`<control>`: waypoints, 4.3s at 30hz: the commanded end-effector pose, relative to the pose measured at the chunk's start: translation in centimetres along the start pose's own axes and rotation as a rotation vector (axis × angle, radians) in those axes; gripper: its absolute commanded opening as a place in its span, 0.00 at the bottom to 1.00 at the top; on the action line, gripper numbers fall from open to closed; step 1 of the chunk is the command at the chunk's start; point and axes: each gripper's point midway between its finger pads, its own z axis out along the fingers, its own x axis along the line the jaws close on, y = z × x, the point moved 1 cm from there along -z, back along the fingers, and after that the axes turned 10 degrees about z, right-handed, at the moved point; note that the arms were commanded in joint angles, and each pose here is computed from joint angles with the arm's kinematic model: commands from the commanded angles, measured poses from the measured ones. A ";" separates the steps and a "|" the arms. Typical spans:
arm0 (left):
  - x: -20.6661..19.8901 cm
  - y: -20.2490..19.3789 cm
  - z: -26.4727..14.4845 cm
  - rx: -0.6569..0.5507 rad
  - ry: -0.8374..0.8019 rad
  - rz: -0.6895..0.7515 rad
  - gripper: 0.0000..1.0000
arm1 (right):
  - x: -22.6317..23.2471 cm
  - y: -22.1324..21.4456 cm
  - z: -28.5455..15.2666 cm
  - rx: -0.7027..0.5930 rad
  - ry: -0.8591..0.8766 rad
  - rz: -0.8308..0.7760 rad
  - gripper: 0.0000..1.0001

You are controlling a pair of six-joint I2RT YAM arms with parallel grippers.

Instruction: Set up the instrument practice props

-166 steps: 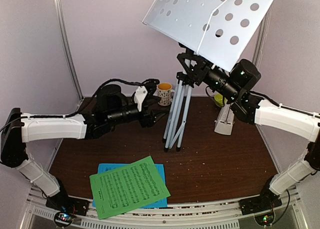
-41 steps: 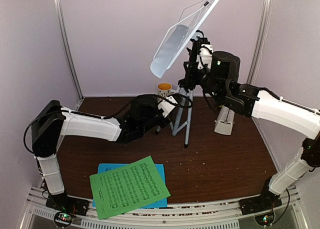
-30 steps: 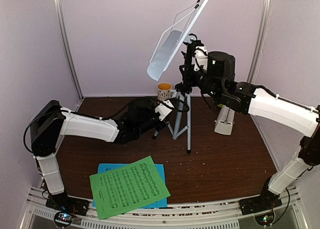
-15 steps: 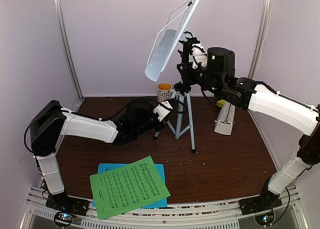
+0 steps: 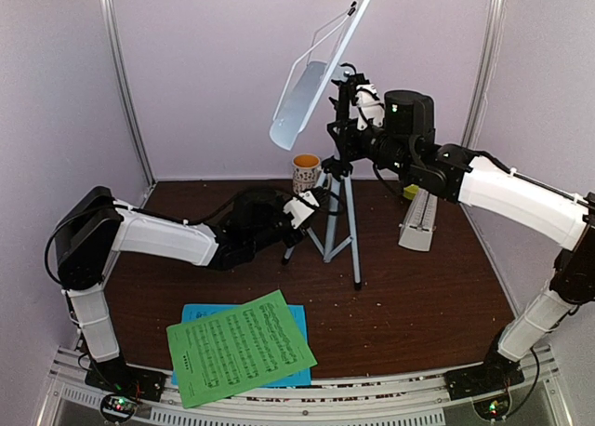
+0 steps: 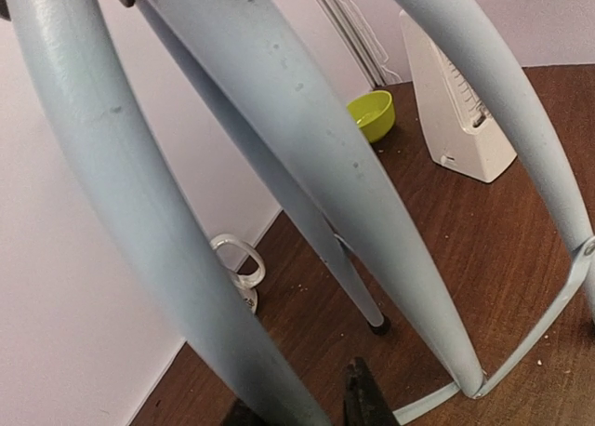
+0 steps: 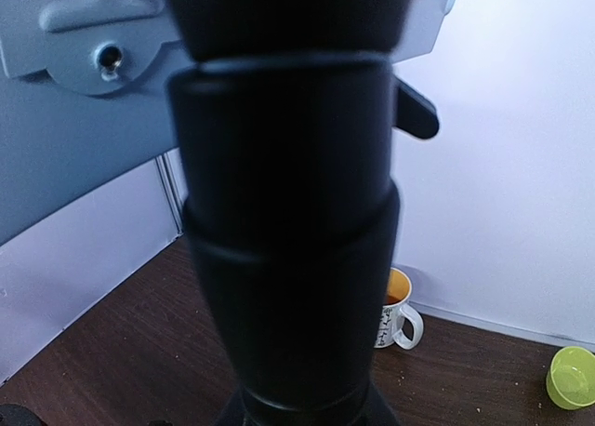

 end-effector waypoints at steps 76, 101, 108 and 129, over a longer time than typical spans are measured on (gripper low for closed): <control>-7.0 -7.2 -1.0 0.228 -0.328 0.220 0.00 | -6.4 -19.7 -7.1 0.244 0.197 0.118 0.65; -5.2 -6.1 -2.1 0.202 -0.295 0.191 0.00 | -7.2 -27.2 -4.2 0.403 0.175 0.026 0.23; -4.8 -6.2 -2.7 0.213 -0.286 0.186 0.00 | -8.3 -27.5 -4.8 0.415 0.113 0.029 0.00; -5.7 -11.8 -6.8 0.336 -0.260 0.142 0.00 | -15.0 -29.6 -10.4 0.459 -0.237 0.092 0.00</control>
